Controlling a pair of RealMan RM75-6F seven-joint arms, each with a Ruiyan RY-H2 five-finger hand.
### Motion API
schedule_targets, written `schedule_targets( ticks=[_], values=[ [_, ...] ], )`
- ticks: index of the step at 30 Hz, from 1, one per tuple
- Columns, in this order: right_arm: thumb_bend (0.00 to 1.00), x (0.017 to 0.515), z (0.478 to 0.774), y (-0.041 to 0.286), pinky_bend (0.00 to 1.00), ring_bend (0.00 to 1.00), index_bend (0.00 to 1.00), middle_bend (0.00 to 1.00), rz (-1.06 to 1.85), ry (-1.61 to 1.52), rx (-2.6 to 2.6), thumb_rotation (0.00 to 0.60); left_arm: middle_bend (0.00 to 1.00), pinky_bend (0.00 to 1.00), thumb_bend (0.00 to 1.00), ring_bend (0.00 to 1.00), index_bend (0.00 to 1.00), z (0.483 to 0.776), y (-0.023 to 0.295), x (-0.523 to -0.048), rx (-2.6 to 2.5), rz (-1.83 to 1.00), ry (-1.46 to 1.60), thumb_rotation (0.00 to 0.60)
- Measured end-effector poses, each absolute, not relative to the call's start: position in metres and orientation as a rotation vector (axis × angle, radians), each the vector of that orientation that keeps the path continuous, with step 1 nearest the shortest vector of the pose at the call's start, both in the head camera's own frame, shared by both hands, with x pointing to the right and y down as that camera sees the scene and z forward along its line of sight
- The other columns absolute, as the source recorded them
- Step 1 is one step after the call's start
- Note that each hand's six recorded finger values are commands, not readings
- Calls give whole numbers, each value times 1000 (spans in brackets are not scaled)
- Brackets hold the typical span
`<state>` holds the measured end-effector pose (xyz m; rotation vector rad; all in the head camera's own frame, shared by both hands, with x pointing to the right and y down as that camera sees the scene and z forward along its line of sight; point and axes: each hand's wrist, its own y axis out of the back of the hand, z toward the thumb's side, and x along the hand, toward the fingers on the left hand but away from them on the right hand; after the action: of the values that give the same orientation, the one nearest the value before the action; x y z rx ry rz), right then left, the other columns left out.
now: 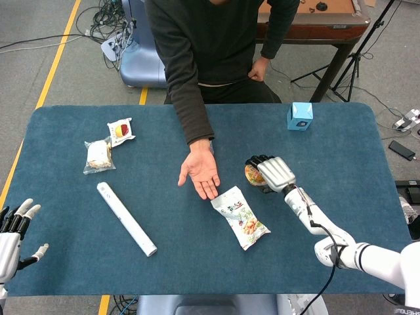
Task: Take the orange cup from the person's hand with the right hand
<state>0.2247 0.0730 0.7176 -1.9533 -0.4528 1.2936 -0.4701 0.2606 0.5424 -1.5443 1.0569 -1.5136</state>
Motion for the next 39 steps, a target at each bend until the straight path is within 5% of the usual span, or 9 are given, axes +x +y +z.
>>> schedule_targets(
  ticks=[6,10,15,25,32,39],
  values=[
    [516,226,736,78,258,49,172,157,1331,-403,-1938,600,75,17,211,89,144,541,259,-471,-1535,-1512,1060,600],
    [265,228,744,84,114,0,1,9,1369,-349,-1942,600,75,18,210,89,144,541,259,-472,-1534,-1516,1061,600],
    [127,228,736,86,60,0,0,0,1364,-348,-1949,600,75,18,211,89,144,542,259,-473,-1534,-1520,1062,600],
    [124,261,674,88,65,0,0,0,1297,-519,-1876,600,75,17,210,89,144,543,257,-475,-1531,-1524,1061,600],
    [169,322,623,103,156,9,5,100,1330,-680,-1730,600,75,17,210,89,144,545,254,-475,-1533,-1525,1057,600],
    [185,381,584,143,222,89,117,182,1406,-814,-1605,600,75,17,210,89,144,548,252,-471,-1541,-1520,1048,600]
  ],
)
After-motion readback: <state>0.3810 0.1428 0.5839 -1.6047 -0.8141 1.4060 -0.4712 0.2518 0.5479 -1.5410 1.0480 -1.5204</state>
